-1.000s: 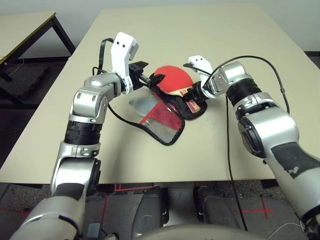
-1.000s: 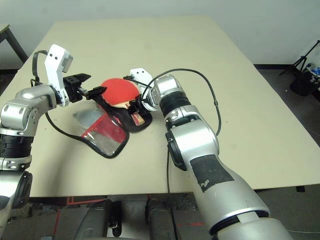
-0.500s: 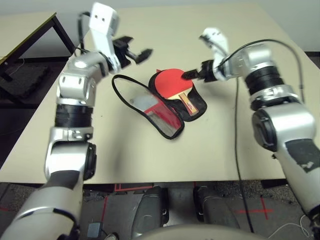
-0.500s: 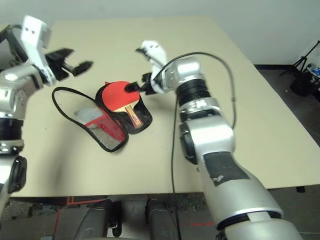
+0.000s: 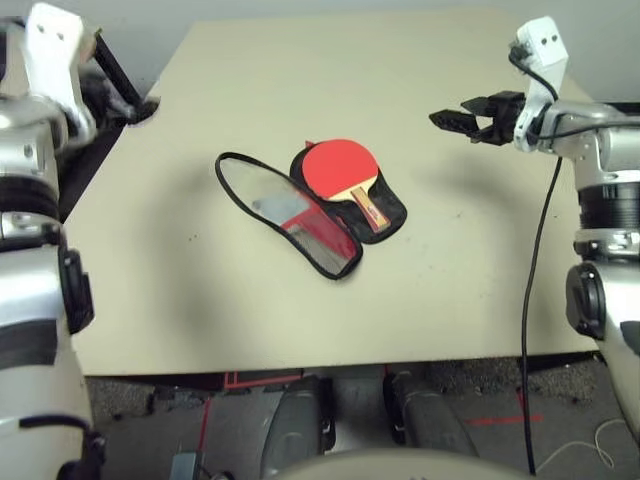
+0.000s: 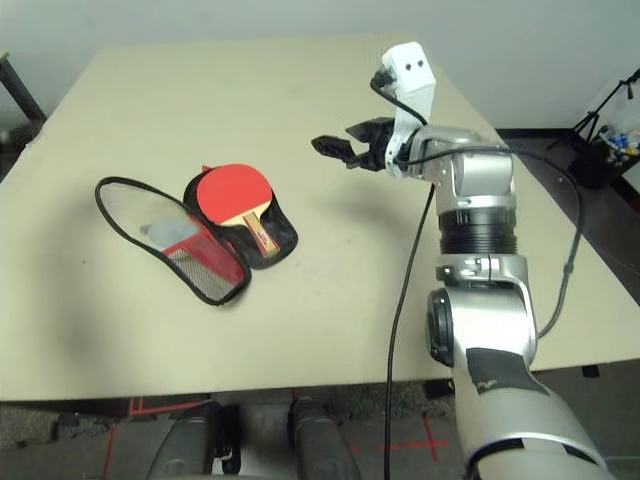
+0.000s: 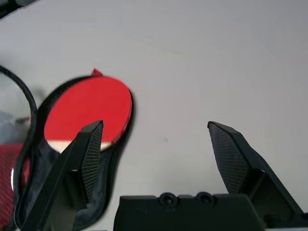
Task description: Store the ping-pong paddle in its case and zip it.
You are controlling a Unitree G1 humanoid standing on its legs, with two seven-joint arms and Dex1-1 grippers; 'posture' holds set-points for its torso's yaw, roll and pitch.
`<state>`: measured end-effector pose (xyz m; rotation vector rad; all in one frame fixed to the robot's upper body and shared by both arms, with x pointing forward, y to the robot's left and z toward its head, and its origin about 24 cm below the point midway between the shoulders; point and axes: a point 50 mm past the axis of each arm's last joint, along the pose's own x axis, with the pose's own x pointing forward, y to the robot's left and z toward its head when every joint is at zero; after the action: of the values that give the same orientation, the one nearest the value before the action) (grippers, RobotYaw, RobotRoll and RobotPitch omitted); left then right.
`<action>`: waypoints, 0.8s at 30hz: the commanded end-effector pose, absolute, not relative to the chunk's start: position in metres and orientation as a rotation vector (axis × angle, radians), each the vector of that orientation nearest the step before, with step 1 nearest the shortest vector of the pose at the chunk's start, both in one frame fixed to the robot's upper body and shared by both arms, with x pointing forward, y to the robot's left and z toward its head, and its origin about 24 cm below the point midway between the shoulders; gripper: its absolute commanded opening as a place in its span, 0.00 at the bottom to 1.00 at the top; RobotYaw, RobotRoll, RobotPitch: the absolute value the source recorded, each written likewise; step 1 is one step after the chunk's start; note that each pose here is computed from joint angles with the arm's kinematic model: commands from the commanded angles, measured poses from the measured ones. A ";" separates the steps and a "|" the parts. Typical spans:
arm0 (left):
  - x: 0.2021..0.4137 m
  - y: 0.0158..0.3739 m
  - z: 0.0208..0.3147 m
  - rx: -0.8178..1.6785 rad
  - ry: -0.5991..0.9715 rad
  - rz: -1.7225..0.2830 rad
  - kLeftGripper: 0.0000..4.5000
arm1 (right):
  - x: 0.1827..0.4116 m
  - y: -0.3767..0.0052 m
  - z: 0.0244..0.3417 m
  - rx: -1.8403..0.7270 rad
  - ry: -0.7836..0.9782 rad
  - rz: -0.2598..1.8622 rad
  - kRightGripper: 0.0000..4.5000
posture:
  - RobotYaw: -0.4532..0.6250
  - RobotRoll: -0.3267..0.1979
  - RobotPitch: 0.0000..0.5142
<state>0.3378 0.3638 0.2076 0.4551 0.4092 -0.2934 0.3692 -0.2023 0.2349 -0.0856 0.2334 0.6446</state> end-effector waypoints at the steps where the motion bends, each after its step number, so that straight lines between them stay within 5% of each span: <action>1: 0.336 0.336 0.194 0.428 0.465 -0.526 1.00 | 0.363 -0.205 0.238 -0.114 0.212 0.655 0.99 | 0.42 0.62 0.19; 7: 0.334 0.256 0.205 0.348 0.402 -0.838 1.00 | 0.359 -0.211 0.235 -0.120 0.237 0.653 0.99 | 0.42 0.62 0.19; 15: 0.350 0.207 0.252 0.226 0.234 -0.966 1.00 | 0.362 -0.218 0.235 -0.073 0.255 0.600 0.99 | 0.41 0.62 0.17; 24: 0.390 0.176 0.196 0.207 0.260 -0.844 1.00 | 0.370 -0.228 0.224 0.178 0.364 0.494 0.99 | 0.40 0.62 0.17</action>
<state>0.3873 0.1728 0.2066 0.1804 0.2409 -0.8800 0.3700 -0.2290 0.2271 0.1367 0.3383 0.4963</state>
